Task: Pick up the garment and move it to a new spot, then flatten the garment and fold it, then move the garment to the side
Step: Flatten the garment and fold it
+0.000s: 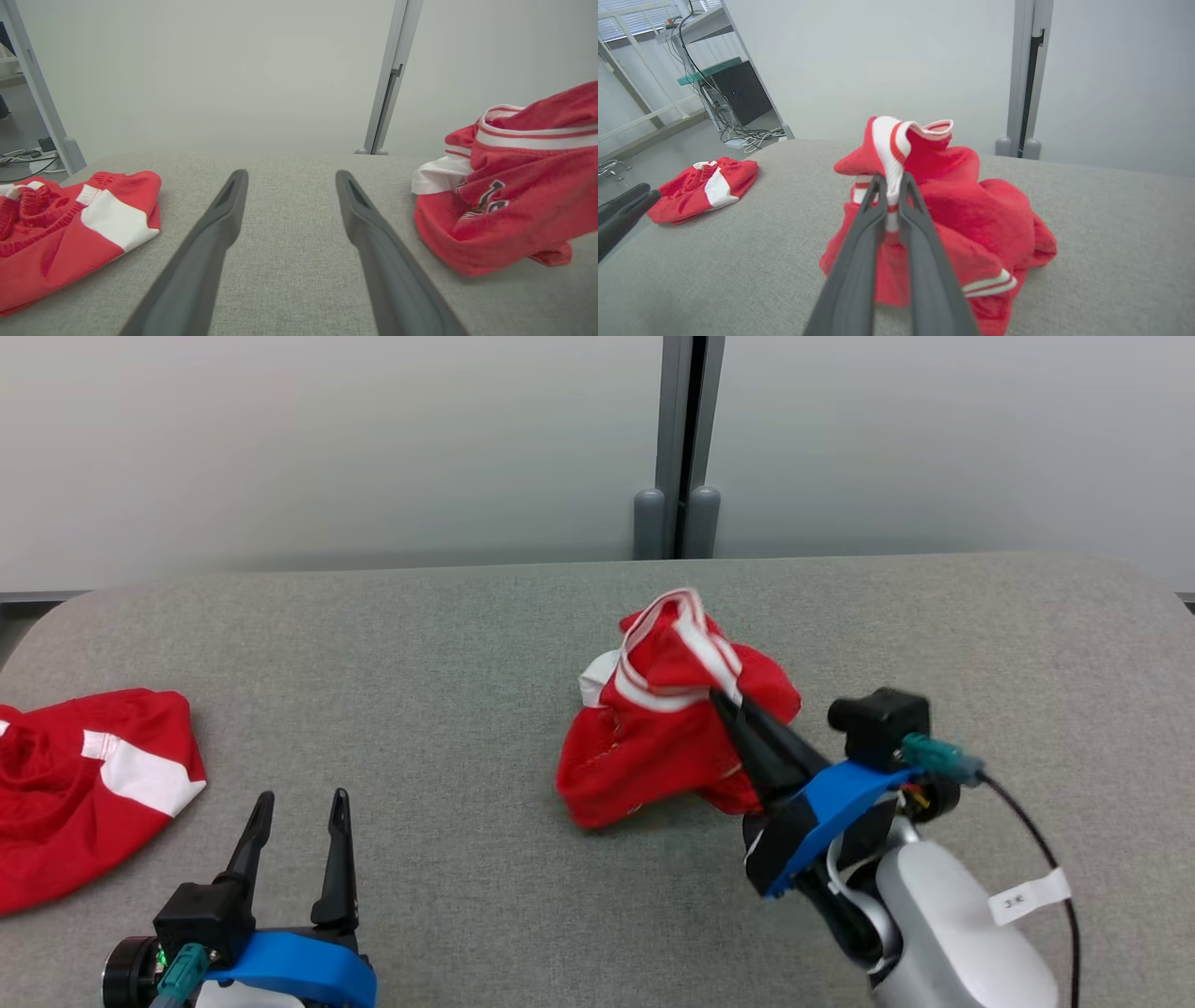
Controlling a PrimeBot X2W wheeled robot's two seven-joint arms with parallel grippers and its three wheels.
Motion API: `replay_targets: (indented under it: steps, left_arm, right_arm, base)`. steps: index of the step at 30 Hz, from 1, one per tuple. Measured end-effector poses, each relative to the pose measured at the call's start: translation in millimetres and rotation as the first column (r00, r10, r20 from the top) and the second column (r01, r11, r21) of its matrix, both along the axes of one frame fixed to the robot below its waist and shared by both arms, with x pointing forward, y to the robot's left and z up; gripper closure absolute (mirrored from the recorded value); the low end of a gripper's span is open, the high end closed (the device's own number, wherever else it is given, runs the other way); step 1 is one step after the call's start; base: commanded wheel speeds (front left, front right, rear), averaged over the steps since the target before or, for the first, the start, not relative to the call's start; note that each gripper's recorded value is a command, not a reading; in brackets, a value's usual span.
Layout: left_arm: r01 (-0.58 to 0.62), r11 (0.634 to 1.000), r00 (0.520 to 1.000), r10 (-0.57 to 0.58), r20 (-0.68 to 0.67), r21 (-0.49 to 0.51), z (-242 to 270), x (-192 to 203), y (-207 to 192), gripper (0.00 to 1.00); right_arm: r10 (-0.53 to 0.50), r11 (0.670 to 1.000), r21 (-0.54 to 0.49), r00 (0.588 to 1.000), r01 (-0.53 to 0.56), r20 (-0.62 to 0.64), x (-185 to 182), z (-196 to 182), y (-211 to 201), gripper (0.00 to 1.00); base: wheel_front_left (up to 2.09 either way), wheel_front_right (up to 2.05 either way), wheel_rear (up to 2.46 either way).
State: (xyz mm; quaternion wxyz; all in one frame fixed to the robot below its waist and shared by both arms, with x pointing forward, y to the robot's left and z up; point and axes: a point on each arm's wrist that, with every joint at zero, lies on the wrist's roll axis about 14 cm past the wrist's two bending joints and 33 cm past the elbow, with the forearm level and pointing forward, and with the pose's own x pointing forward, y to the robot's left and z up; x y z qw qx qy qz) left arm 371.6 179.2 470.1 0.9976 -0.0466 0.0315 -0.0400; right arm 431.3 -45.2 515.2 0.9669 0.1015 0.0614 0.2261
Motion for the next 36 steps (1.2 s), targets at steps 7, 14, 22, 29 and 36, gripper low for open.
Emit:
replay_targets:
  steps: [7, 14, 22, 29, 36]
  left_arm:
    - [0.000, 1.000, 1.000, 0.000, 0.014, 0.002, 5, 1, 0, 0.00]
    - [0.006, 1.000, 1.000, -0.006, 0.013, 0.005, 5, 9, -1, 0.00]
    - [0.015, 1.000, 1.000, -0.015, 0.018, 0.008, 6, 12, -3, 0.00]
    - [0.006, 1.000, 1.000, -0.006, 0.007, 0.006, 3, 8, -1, 0.00]
    - [0.010, 1.000, 1.000, -0.010, 0.009, 0.008, 3, 13, -3, 0.00]
  right_arm:
    - [0.006, 0.998, 0.061, 0.981, -0.018, 0.193, -2, 82, 0, 1.00]
    - [0.126, 0.969, 0.170, 0.952, -0.178, 0.279, 7, 143, 34, 1.00]
    - [0.212, 0.889, 0.273, 0.859, -0.368, 0.467, 23, 230, 80, 1.00]
    - [0.154, 0.841, 0.350, 0.803, -0.413, 0.576, 33, 286, 86, 1.00]
    - [0.030, 0.914, 0.361, 0.919, -0.184, 0.394, 79, 212, 45, 1.00]
  base:
    - [0.00, 0.00, 0.00]
    - [0.00, 0.00, 0.00]
    - [0.00, 0.00, 0.00]
    - [0.00, 0.00, 0.00]
    - [0.00, 0.00, 0.00]
